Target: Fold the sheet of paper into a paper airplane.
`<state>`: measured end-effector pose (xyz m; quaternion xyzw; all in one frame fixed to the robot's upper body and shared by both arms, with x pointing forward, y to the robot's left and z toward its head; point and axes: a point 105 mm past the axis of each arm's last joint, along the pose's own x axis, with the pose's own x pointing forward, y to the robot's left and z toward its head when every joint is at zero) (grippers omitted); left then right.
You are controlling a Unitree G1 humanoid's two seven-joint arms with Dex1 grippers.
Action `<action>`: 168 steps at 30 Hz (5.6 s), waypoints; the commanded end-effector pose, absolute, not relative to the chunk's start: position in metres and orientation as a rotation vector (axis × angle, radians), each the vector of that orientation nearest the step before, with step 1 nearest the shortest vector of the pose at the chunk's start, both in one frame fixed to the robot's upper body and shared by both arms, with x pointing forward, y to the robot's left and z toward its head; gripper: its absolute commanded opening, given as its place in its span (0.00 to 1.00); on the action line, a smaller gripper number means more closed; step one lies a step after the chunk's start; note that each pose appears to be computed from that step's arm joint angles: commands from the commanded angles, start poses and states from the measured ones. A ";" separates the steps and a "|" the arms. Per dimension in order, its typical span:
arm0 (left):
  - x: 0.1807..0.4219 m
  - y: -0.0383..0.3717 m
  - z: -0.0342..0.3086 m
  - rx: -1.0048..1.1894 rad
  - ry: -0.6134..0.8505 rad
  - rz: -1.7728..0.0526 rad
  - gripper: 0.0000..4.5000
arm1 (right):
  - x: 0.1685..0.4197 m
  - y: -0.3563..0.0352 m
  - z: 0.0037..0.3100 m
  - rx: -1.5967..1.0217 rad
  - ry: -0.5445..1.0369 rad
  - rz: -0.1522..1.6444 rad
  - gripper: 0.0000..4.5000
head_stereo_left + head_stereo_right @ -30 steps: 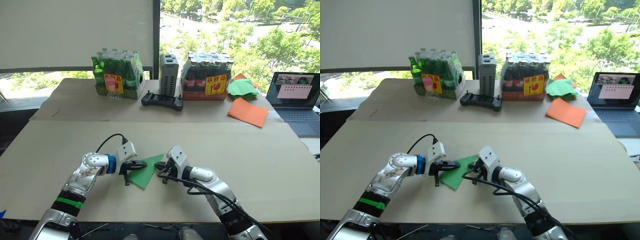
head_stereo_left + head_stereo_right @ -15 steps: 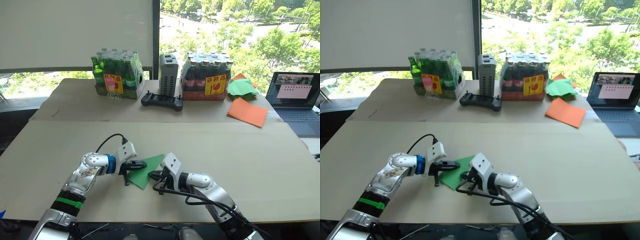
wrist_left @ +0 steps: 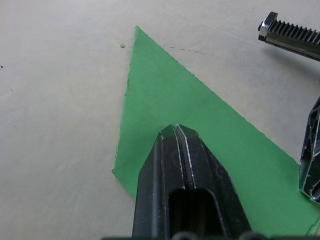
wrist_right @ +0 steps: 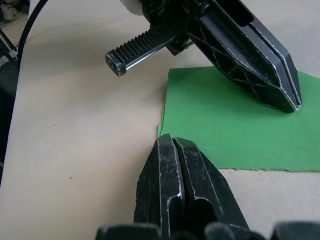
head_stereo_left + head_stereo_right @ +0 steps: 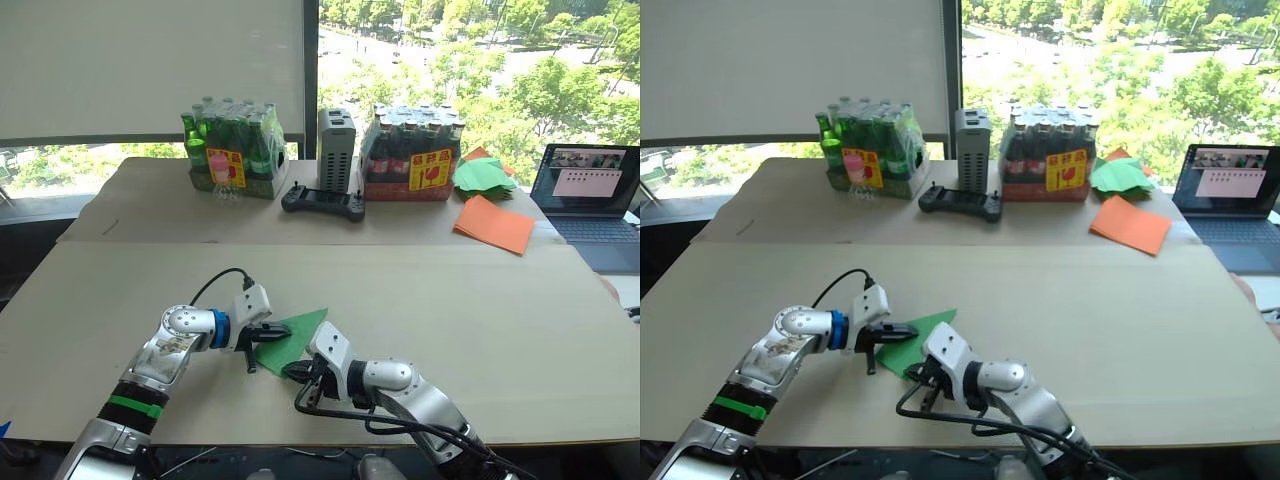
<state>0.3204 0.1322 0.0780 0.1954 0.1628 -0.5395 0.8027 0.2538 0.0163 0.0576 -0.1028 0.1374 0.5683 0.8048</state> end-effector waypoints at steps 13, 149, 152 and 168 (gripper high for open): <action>0.319 0.134 0.078 0.423 0.355 -1.147 0.00 | 0.258 0.009 0.088 -0.149 0.189 1.218 0.00; 0.303 0.154 0.158 0.346 0.127 -1.088 0.49 | 0.280 -0.046 0.106 -0.515 0.022 0.796 0.05; 0.302 0.153 0.158 0.336 0.125 -1.087 0.49 | 0.278 -0.042 0.112 -0.520 -0.020 0.826 0.00; 0.292 0.166 0.158 0.218 0.172 -1.119 0.49 | 0.275 -0.036 0.117 -0.816 -0.286 1.441 0.00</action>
